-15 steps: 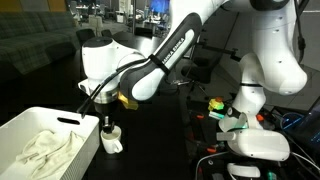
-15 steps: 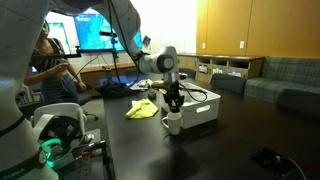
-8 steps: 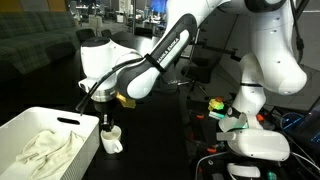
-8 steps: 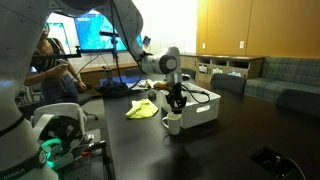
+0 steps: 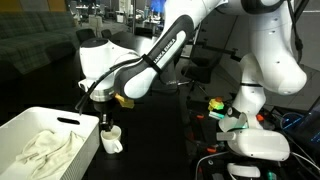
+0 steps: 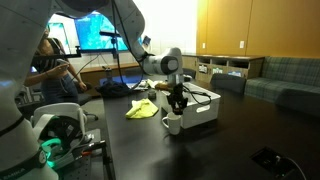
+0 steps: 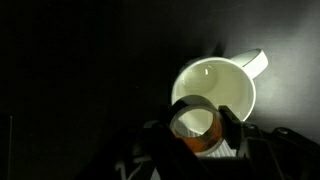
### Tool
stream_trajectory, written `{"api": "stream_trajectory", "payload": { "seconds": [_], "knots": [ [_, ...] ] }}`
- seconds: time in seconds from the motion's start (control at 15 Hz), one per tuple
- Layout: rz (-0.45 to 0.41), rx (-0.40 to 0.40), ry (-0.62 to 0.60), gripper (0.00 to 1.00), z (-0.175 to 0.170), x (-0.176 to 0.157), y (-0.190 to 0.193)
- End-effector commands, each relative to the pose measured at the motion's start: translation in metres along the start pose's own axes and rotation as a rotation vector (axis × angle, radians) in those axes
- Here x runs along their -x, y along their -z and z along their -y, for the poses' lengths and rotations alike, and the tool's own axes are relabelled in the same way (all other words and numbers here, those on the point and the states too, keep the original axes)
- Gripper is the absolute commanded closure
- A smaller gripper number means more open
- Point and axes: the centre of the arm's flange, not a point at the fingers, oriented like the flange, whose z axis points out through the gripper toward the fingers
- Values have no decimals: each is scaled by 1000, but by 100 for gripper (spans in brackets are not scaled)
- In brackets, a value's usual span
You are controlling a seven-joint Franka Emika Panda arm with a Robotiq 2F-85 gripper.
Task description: Pick up the towels and put them in the container. Pick up the pen and the small tape and put them in the cup.
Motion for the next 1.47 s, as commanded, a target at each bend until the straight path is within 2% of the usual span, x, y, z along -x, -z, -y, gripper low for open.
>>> {"api": "stream_trajectory", "payload": {
  "seconds": [0.0, 0.13, 0.4, 0.67, 1.0, 1.2, 1.4],
  "knots": [
    [1, -18, -19, 17, -7, -11, 3],
    [-4, -21, -24, 1, -8, -11, 3],
    [-9, -20, -22, 0, -8, -6, 9],
    [-19, -7, 12, 0, 12, 2, 33],
    [-48, -9, 139, 0, 73, 5, 75],
    [-19, -9, 199, 0, 113, -2, 93],
    [-4, -15, 205, 0, 145, -12, 97]
  ]
}}
